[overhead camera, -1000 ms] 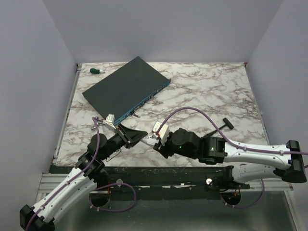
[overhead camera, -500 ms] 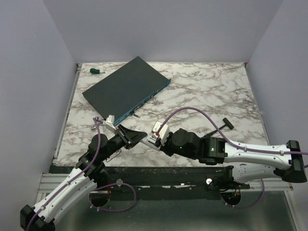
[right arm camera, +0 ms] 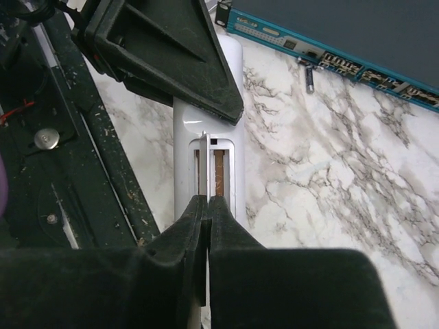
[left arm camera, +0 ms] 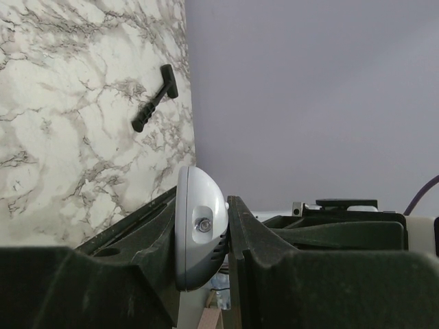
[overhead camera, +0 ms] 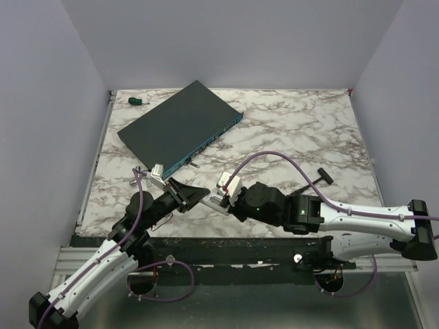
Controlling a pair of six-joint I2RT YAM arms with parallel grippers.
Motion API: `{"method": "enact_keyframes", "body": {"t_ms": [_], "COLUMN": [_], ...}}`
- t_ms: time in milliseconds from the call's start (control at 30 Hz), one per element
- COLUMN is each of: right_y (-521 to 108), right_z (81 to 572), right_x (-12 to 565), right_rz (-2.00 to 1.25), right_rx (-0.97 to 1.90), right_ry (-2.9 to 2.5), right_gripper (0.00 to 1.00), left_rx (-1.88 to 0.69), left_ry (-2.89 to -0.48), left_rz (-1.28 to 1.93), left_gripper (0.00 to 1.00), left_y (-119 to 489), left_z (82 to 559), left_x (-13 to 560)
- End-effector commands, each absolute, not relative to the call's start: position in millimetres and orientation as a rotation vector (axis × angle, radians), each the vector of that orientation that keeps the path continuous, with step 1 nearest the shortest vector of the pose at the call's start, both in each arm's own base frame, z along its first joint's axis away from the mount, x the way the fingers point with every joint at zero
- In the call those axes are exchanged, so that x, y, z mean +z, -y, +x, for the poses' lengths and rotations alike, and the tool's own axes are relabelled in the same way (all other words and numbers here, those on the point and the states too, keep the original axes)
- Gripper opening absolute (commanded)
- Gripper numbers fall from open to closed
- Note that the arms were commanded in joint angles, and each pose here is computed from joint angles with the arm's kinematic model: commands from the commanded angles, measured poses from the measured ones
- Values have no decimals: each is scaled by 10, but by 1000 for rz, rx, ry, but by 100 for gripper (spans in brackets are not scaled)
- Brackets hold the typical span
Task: Load the batteries into the remote control
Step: Remove the battery cover from the center of the board, then place the battery cover at the center of the board.
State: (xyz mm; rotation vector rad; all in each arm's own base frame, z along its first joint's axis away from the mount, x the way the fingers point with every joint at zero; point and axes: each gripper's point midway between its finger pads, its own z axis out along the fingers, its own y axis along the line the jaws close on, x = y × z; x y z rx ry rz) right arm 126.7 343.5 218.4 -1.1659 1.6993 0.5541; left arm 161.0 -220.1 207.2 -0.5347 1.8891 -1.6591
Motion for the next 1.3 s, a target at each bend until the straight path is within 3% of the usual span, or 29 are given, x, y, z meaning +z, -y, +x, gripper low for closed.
{"method": "enact_keyframes", "body": {"t_ms": [0, 300, 433, 900, 1267], "right_y": [-3386, -3111, -2759, -2006, -1929], "right_z": [1372, 1627, 1873, 2858, 2952], "right_x": [2291, 2723, 2720, 1127, 405], "right_rz": [-1074, -790, -577, -401, -498], "right_rx": [526, 485, 306, -356, -592], "right_ry": [-1682, -1605, -1665, -2190, -2313], "right_gripper": [1, 1, 1, 1, 1], "left_rx": [-1711, -1635, -1567, -1300, -1317], "left_ry": [-1845, -1924, -1978, -1934, -1869], "left_rz": [-523, -548, -564, -491, -425], "left_gripper": [0, 0, 0, 0, 0], "left_y": [2212, 2201, 2159, 1732, 1675], "left_z": [1594, 1613, 1609, 1533, 1456], "left_x": [2213, 2054, 1947, 2154, 2301]}}
